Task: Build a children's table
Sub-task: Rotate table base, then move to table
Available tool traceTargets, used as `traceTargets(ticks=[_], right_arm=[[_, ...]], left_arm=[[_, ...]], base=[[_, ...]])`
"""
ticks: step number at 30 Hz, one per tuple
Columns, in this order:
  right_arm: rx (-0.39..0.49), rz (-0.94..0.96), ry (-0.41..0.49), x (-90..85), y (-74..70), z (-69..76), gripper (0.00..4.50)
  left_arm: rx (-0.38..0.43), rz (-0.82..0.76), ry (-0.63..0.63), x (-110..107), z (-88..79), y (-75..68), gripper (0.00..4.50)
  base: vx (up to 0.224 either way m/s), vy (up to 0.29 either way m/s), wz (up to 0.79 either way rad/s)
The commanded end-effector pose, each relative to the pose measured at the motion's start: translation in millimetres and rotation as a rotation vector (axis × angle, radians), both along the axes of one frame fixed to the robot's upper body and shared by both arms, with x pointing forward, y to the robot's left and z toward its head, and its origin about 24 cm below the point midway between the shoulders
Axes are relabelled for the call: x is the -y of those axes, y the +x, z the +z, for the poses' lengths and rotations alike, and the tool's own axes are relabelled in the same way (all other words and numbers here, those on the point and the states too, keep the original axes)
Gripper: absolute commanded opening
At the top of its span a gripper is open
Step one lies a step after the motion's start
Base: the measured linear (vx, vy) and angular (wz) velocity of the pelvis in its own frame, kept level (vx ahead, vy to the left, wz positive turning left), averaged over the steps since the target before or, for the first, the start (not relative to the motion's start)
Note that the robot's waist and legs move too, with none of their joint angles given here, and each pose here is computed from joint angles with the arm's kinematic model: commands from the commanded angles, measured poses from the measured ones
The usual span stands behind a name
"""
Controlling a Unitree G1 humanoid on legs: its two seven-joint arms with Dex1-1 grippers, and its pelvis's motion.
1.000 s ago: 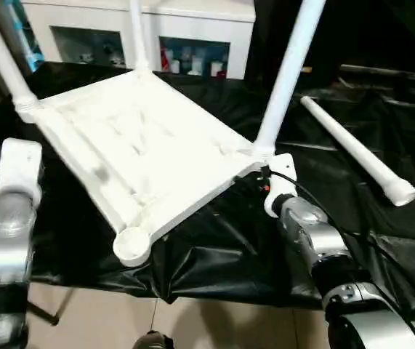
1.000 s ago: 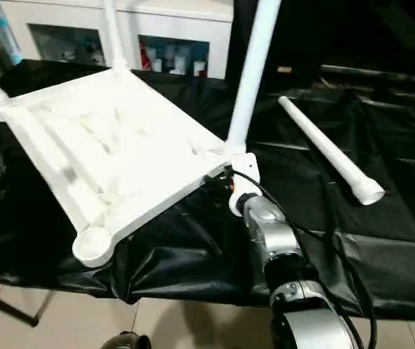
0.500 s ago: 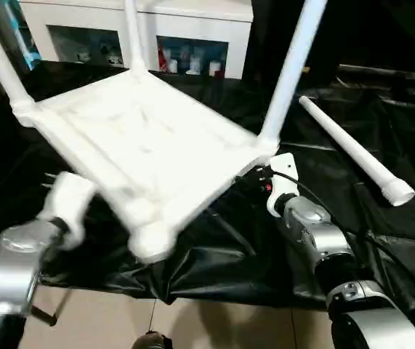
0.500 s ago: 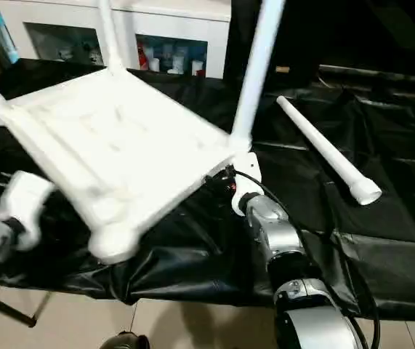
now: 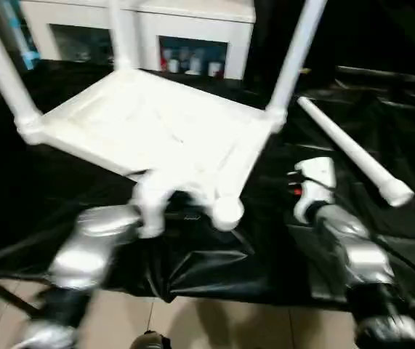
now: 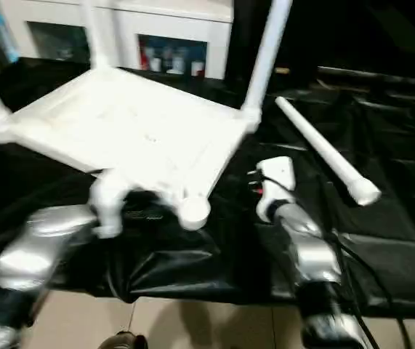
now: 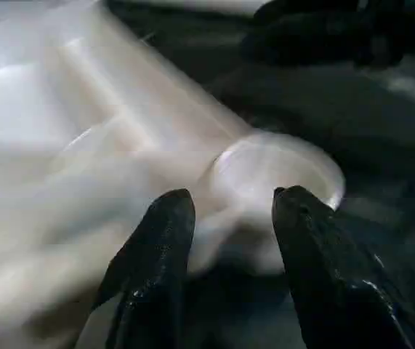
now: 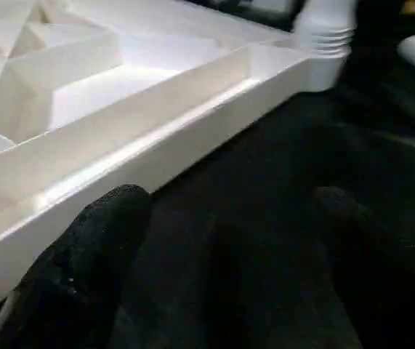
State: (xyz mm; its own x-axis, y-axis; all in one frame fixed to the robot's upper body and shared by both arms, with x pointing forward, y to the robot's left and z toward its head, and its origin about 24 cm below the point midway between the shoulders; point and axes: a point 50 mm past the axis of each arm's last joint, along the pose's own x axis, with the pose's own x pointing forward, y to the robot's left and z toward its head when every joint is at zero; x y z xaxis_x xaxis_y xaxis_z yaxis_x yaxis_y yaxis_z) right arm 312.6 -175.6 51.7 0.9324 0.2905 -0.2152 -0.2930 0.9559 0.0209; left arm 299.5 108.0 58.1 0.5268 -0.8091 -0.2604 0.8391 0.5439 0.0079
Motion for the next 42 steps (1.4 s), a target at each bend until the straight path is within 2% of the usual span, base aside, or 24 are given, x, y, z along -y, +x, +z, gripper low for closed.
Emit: traceTargets(ticks=[1, 2, 3, 5, 6, 8, 9, 10, 13, 16, 18, 25, 34, 42], right_arm=[[0.009, -0.025, 0.008, 6.2, -3.1, 7.3, 3.96], [0.015, -0.010, -0.001, 4.5, -8.1, 9.9, 3.96], [0.015, -0.010, -0.001, 4.5, -8.1, 9.9, 3.96], [0.025, 0.008, -0.016, 1.6, -13.3, 13.4, 3.96], [0.031, 0.004, -0.022, 1.2, -13.8, 14.7, 3.96], [0.044, -0.014, -0.029, 0.6, -15.1, 17.8, 3.96], [0.078, -0.053, -0.036, -0.8, -12.9, 23.3, 3.96], [0.098, -0.081, -0.003, -3.7, -10.2, 26.6, 3.96], [0.105, -0.091, 0.038, -8.2, -9.4, 27.7, 3.96], [0.107, -0.083, 0.071, -12.7, -9.6, 27.0, 3.96], [0.104, -0.076, 0.095, -17.1, -9.0, 27.5, 3.96], [0.103, -0.047, 0.088, -23.7, -7.7, 27.0, 3.96], [0.082, -0.057, 0.096, -25.3, -8.1, 19.7, 3.96], [0.076, -0.053, 0.106, -28.0, -10.6, 17.1, 3.96]], left_arm=[[0.024, -0.016, -0.006, 7, 3.4, 1.7, 2.09], [0.041, 0.008, -0.079, 11, 10.0, 1.0, 2.09], [0.041, 0.008, -0.079, 11, 10.0, 1.0, 2.09], [0.077, 0.106, -0.198, 5, 20.7, 1.5, 2.09], [0.097, 0.182, -0.214, 0, 22.8, 4.6, 2.09], [0.123, 0.390, -0.206, -16, 21.8, 13.2, 2.09], [0.161, 0.549, -0.199, -34, 21.5, 16.5, 2.09], [0.193, 0.653, -0.179, -48, 20.9, 16.0, 2.09], [0.215, 0.748, -0.128, -60, 18.0, 14.8, 2.09], [0.225, 0.793, -0.086, -62, 16.6, 14.8, 2.09], [0.216, 0.853, -0.107, -60, 16.2, 14.9, 2.09], [0.229, 0.892, -0.117, -55, 17.0, 18.0, 2.09], [0.231, 0.965, -0.092, -63, 17.1, 19.9, 2.09], [0.208, 0.924, -0.156, -63, 21.0, 21.7, 2.09]], base=[[0.000, 0.000, 0.00], [0.000, 0.000, 0.00], [0.000, 0.000, 0.00], [0.000, 0.000, 0.00], [0.000, 0.000, 0.00], [0.000, 0.000, 0.00], [0.000, 0.000, 0.00], [0.000, 0.000, 0.00], [0.000, 0.000, 0.00], [0.000, 0.000, 0.00], [0.000, 0.000, 0.00], [-0.007, -0.054, 0.03], [-0.045, -0.186, 0.02], [-0.088, -0.137, 0.01]])
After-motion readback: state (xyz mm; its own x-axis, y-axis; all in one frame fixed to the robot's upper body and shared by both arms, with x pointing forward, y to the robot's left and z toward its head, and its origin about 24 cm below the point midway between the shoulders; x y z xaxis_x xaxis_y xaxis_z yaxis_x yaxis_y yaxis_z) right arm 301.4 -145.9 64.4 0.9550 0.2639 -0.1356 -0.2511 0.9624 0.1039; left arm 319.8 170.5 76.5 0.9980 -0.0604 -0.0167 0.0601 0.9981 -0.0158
